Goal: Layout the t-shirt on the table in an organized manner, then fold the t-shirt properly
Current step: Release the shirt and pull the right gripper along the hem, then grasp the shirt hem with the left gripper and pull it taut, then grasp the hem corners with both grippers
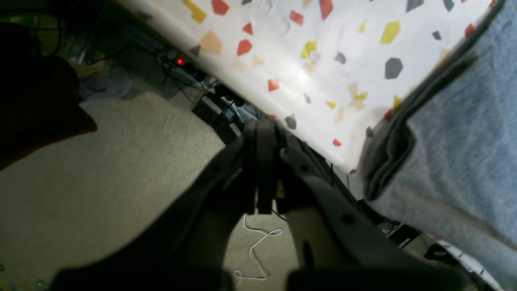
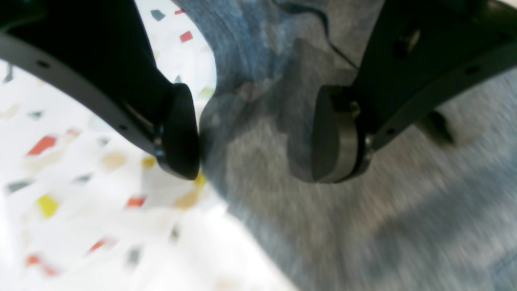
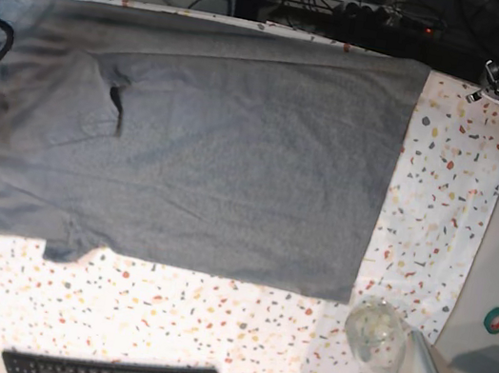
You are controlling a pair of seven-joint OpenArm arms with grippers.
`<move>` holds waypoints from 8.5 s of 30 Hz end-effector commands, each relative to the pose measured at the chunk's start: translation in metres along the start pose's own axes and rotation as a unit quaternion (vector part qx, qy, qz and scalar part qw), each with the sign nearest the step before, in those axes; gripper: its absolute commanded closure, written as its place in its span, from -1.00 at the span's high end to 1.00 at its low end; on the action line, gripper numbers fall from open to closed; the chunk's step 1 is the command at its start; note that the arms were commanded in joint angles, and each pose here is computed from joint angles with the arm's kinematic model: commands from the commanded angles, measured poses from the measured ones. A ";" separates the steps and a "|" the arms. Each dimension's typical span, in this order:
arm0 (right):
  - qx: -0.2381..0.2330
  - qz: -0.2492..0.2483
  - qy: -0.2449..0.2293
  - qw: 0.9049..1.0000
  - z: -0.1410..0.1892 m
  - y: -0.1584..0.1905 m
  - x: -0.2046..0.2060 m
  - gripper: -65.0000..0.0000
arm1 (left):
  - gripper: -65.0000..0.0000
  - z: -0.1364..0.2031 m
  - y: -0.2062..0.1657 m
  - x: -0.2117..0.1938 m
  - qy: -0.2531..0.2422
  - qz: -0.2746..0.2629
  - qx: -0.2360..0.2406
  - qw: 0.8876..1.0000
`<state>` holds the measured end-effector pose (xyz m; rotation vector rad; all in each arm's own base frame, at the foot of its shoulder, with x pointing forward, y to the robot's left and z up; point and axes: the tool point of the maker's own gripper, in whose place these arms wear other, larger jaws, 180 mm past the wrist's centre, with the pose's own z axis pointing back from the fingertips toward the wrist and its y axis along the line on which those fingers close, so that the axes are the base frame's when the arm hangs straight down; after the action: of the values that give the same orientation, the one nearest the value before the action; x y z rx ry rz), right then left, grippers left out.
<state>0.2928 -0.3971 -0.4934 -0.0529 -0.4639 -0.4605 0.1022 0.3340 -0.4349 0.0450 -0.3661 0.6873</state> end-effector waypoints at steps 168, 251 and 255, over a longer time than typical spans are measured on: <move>0.040 0.100 -0.150 0.983 0.074 0.089 0.108 -1.00 | 0.76 -0.092 -0.262 0.093 -0.003 -0.196 -0.181 0.964; 0.037 0.101 -0.147 0.983 0.072 0.086 0.102 -1.00 | 0.59 -0.104 -0.235 0.107 -0.029 -0.128 -0.169 0.977; 0.037 0.101 -0.147 0.983 0.072 0.086 0.102 -1.00 | 0.59 -0.106 -0.236 0.105 -0.032 -0.125 -0.171 0.977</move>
<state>0.3679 -0.3399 -0.4019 -0.0710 -0.6893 -0.2363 0.3603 0.2293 -0.4773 -0.2301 -0.5433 0.3612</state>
